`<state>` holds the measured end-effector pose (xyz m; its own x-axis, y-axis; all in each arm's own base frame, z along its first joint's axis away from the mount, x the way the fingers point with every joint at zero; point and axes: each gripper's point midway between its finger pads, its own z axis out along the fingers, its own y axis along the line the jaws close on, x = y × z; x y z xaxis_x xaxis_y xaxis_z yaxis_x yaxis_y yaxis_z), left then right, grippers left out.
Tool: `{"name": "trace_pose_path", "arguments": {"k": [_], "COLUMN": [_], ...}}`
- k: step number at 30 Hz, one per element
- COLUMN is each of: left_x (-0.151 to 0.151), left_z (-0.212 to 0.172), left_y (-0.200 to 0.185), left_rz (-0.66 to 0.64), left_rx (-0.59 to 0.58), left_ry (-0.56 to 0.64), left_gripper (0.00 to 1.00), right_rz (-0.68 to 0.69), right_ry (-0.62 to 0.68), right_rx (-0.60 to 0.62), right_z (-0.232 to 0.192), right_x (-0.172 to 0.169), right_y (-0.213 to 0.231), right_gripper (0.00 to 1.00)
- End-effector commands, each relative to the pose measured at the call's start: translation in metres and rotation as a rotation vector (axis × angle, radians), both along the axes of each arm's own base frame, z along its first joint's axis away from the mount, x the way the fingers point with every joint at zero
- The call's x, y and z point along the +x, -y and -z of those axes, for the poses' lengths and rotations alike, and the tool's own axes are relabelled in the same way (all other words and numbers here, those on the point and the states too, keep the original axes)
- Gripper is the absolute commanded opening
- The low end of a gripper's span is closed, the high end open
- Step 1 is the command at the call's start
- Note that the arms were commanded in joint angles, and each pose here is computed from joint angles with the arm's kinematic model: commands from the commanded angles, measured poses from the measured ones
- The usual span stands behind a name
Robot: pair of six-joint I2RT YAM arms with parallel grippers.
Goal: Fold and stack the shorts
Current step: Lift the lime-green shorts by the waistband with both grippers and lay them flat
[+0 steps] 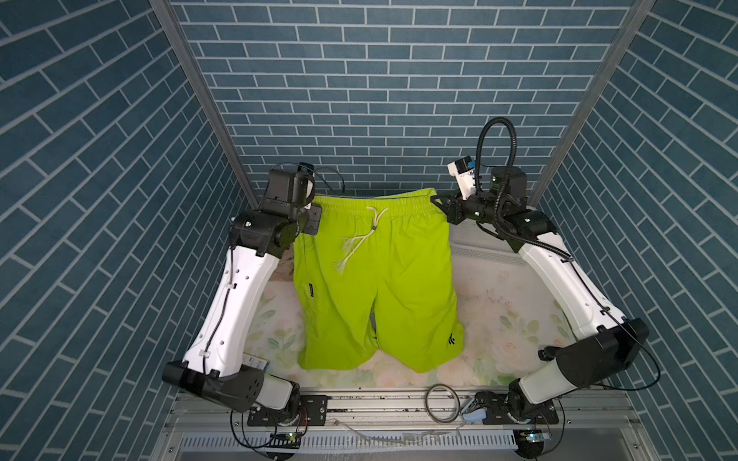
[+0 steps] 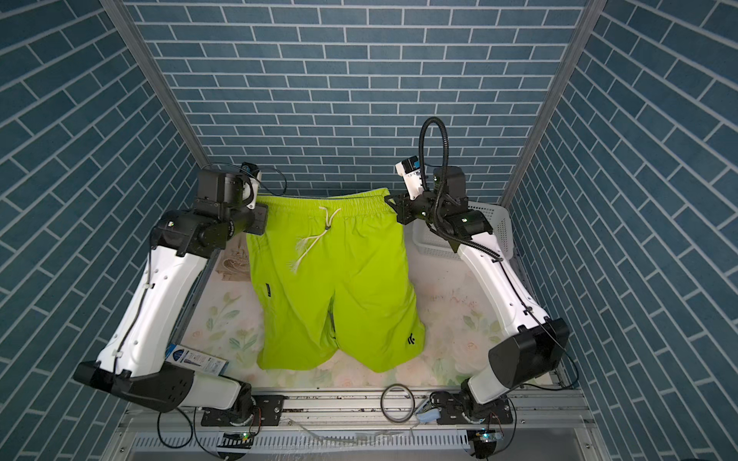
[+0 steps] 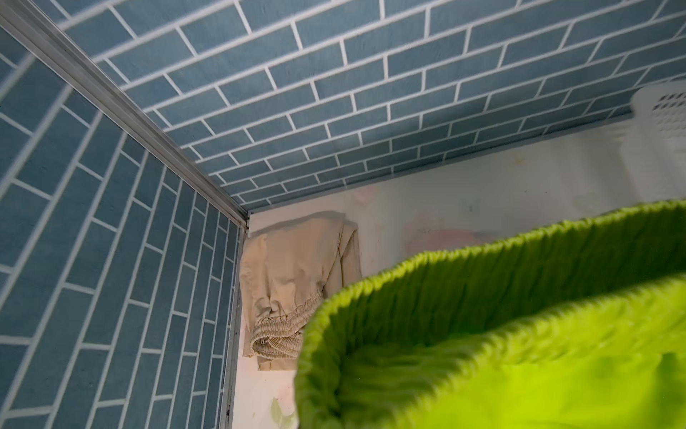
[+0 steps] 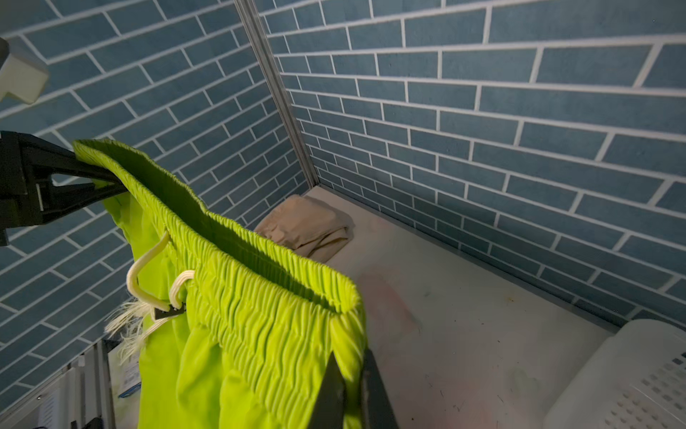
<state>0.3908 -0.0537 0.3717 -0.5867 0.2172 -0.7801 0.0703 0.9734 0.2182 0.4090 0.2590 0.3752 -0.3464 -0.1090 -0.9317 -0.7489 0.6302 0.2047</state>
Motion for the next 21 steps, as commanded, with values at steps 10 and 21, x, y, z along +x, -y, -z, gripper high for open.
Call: {"name": "trace_pose_path", "arguments": {"k": [10,21], "left_x": [0.149,0.175], "left_z": [0.142,0.179], "left_y": [-0.057,-0.067], "left_rz": [-0.145,-0.177], "left_rx": [0.040,0.031], "left_ry": [-0.092,-0.159], "left_gripper": [0.00,0.89], "right_rz": [0.071,0.051], "right_ry": [0.006,-0.134], "right_rx": [0.012,-0.096], "right_z": [0.136,0.175], "right_x": [0.161,0.188], "right_y": [0.001,-0.006], "right_gripper": [0.00,0.46]}}
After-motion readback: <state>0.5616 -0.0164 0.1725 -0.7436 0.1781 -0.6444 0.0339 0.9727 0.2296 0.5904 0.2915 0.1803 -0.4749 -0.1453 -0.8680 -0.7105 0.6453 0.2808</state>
